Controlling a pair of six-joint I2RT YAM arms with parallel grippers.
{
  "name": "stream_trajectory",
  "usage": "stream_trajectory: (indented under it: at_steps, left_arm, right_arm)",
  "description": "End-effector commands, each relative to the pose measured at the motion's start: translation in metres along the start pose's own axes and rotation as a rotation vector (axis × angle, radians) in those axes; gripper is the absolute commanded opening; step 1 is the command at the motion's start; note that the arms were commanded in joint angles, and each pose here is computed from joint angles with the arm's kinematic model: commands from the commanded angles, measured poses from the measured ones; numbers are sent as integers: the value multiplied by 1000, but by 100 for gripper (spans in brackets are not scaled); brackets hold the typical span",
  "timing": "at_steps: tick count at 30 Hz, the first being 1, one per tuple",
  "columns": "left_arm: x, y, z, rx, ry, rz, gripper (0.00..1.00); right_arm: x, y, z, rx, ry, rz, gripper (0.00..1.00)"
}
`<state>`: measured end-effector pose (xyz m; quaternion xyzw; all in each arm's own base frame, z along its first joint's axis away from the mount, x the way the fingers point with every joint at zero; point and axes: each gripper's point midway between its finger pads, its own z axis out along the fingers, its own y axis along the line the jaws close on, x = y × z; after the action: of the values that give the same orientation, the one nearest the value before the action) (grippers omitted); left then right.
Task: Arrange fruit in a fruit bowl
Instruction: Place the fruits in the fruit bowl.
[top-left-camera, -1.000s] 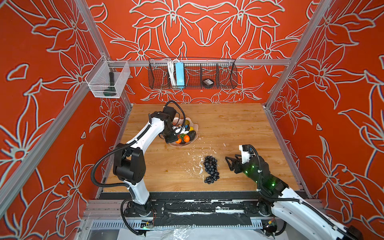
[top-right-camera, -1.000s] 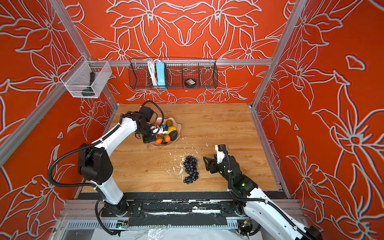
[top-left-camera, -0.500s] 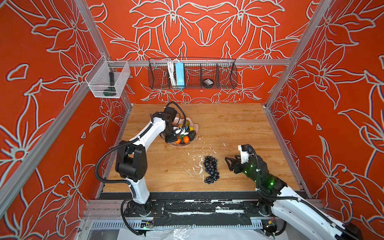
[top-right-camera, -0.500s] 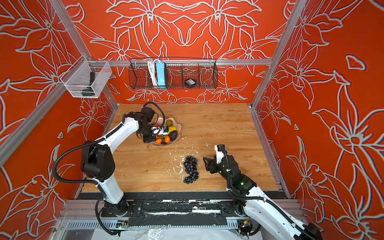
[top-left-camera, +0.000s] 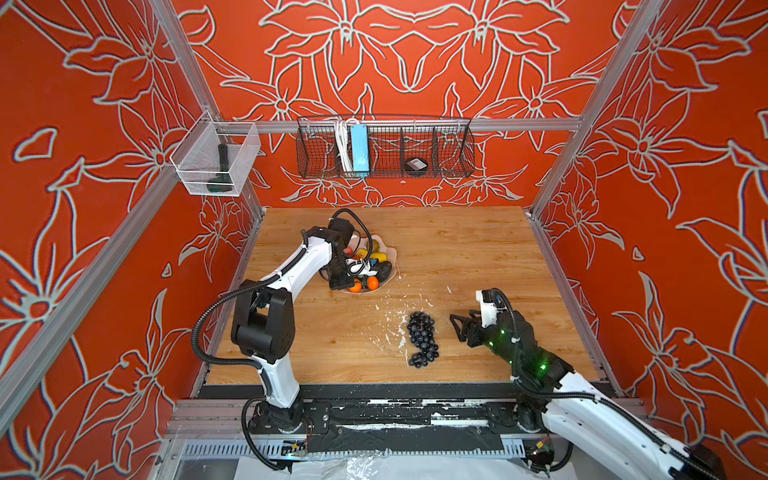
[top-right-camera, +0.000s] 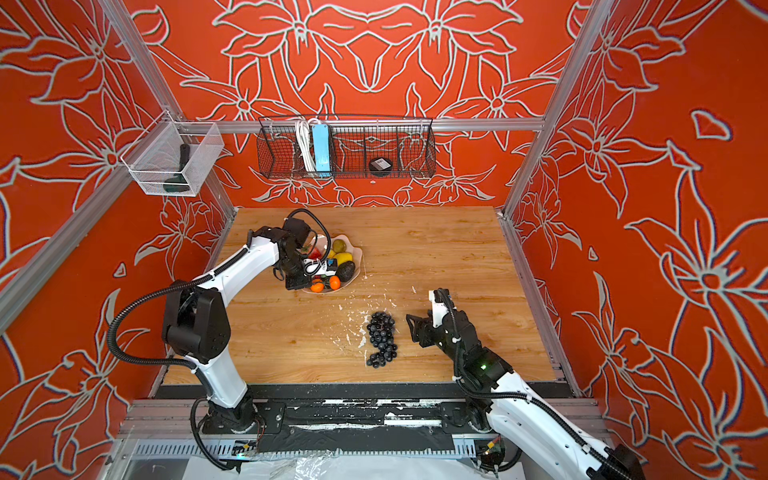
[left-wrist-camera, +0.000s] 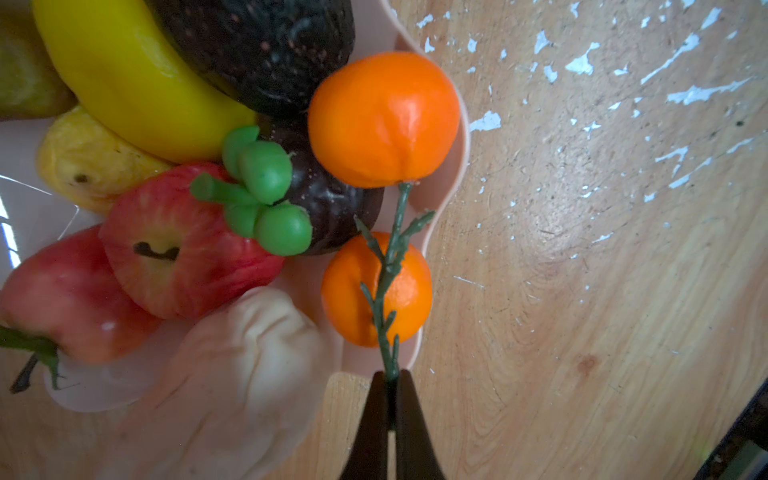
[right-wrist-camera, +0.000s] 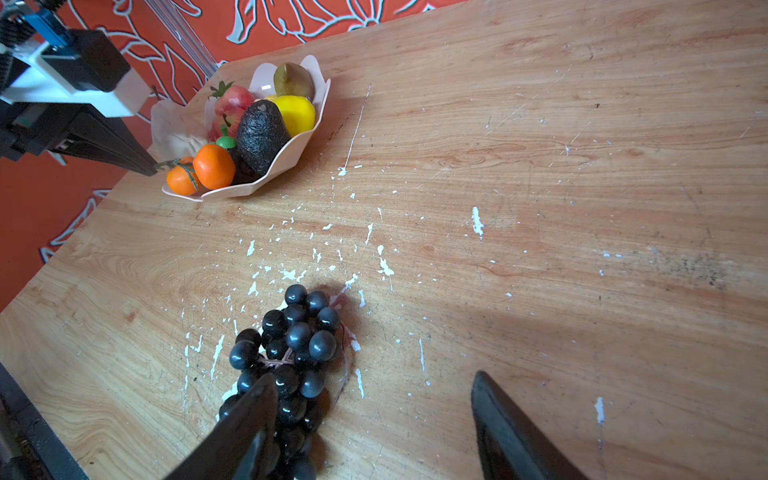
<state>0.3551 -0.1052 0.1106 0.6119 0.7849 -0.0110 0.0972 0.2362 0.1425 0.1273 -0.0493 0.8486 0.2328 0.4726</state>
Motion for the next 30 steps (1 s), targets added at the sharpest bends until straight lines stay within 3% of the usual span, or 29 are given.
stream_trajectory:
  at_steps: [1,6,9,13,17,19,26,28,30]
  left_arm:
    - [1,-7,4,35,0,16,7]
    - [-1,-4,3,19,-5,5,21]
    - [-3,-6,4,27,-5,8,49]
    - [-6,-3,-4,0,-19,-2,50]
    - [-22,-8,-32,-23,-109,-9,56]
    - [-35,-15,-53,-35,-185,-6,98]
    - [-90,-45,-121,-213,-454,-73,98]
    - [-109,-50,-140,-291,-551,-153,98]
    - [-121,-44,-166,-372,-692,-337,98]
  right_arm:
    - [1,-4,1,13,-10,15,74]
    - [1,-4,1,14,-9,15,74]
    - [1,-4,1,13,-8,17,74]
    - [0,-4,0,13,-12,15,74]
    - [0,-4,0,14,-16,16,74]
    - [0,-4,0,15,-15,16,74]
    - [-1,-6,-1,53,40,2,74]
    - [0,-1,-1,42,83,1,75]
    - [6,7,0,7,143,12,76]
